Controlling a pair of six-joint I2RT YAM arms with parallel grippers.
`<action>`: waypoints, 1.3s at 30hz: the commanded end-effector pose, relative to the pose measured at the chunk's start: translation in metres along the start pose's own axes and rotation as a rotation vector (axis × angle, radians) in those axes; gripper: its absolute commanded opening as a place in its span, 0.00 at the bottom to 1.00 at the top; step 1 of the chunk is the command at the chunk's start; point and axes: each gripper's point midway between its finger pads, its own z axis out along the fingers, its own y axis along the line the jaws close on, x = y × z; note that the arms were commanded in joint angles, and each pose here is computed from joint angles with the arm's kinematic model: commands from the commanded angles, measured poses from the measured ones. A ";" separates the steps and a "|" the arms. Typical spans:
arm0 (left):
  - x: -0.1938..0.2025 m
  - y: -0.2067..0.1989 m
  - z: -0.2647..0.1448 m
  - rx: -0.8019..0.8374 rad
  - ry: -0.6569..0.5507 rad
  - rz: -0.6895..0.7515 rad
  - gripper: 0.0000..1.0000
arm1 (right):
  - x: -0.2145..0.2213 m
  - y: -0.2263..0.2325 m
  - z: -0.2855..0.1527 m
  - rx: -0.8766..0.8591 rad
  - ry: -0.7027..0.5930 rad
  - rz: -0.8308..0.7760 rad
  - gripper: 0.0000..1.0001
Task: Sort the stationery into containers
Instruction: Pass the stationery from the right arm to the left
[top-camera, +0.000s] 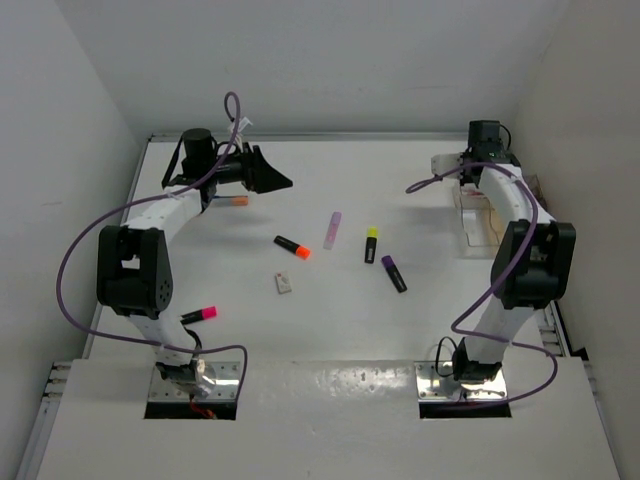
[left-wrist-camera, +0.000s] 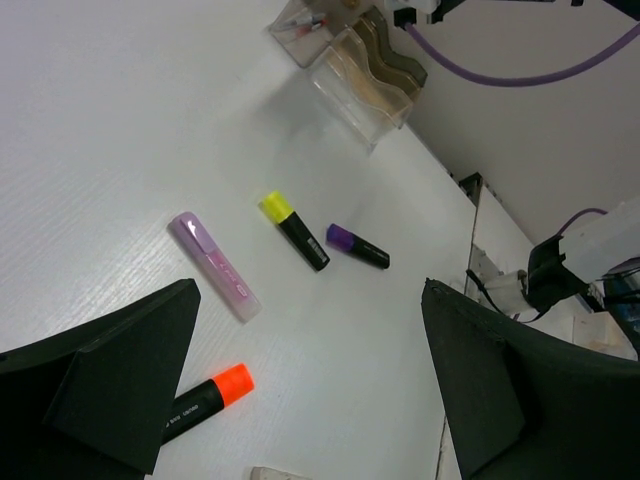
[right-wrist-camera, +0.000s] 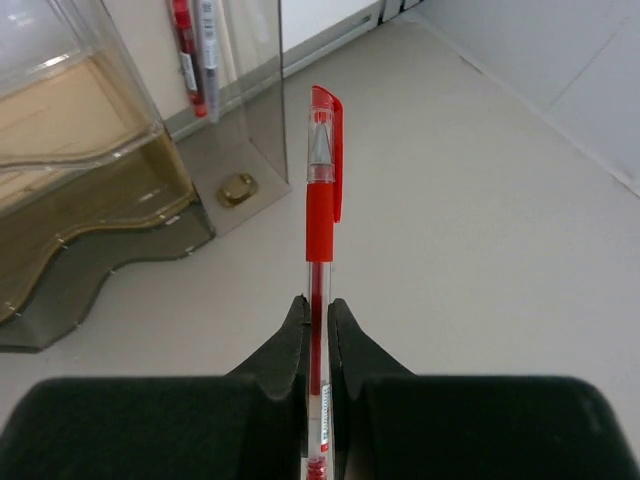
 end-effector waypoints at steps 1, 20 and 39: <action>-0.017 -0.023 -0.005 0.043 -0.031 0.101 1.00 | 0.004 -0.012 -0.014 0.072 -0.009 0.092 0.00; -0.058 -0.147 -0.022 0.238 -0.366 -0.091 1.00 | -0.218 -0.036 -0.328 -0.571 -1.365 1.196 0.00; -0.091 -0.159 0.018 0.274 -0.409 -0.327 0.79 | -0.270 -0.018 -0.391 -0.761 -1.578 1.264 0.00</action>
